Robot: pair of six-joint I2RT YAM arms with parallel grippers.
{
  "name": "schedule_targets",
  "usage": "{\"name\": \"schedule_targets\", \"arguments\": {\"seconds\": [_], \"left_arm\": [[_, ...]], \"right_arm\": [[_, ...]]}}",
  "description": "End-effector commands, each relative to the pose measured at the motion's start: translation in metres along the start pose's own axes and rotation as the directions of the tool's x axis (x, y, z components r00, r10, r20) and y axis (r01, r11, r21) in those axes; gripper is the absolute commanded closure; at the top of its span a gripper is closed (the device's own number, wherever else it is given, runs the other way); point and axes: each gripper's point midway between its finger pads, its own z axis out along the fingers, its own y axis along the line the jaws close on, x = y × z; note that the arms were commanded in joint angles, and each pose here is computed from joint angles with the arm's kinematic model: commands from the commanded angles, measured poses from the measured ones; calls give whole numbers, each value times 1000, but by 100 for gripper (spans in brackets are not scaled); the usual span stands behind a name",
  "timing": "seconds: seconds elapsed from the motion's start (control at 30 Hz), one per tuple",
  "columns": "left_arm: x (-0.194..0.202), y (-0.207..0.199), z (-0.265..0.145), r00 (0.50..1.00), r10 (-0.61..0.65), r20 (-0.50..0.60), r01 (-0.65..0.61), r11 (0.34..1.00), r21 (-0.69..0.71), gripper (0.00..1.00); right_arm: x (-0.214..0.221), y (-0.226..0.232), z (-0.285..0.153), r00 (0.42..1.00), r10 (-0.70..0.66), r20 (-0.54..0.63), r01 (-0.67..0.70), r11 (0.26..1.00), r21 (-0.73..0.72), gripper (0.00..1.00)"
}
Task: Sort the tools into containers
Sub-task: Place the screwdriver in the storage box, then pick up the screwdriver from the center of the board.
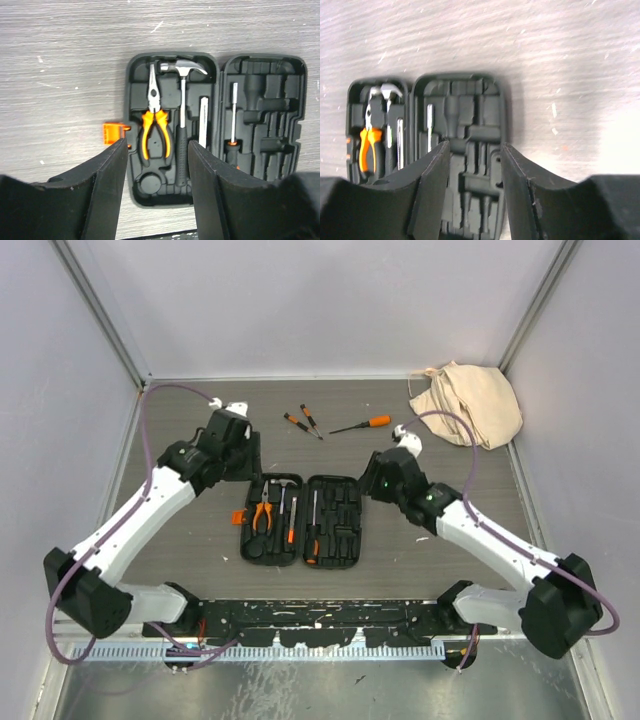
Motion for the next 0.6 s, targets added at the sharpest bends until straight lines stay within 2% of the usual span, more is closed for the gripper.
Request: {"name": "schedule_targets", "arguments": {"seconds": [0.0,0.1,0.27,0.37,0.47,0.57], "left_arm": [[0,31,-28,996,66,60,-60,994,-91,47],[10,44,-33,995,80,60,-72,989,-126,47],[26,59,-39,995,88,51,-79,984,-159,47],[35,65,-38,995,91,43,-82,981,-174,47],[44,70,-35,995,98,26,-91,979,-184,47],[46,76,-37,994,108,13,-103,970,-218,48]], "right_arm": [[-42,2,9,996,-85,-4,85,996,-1,48],[-59,6,26,994,-107,-29,106,994,-18,47],[-90,-4,68,995,-81,-59,84,995,52,47],[-115,-19,96,1000,-15,-2,15,986,166,47],[-142,-37,116,991,81,103,-107,953,282,46],[-161,-39,137,989,56,134,-95,947,306,46]]}}
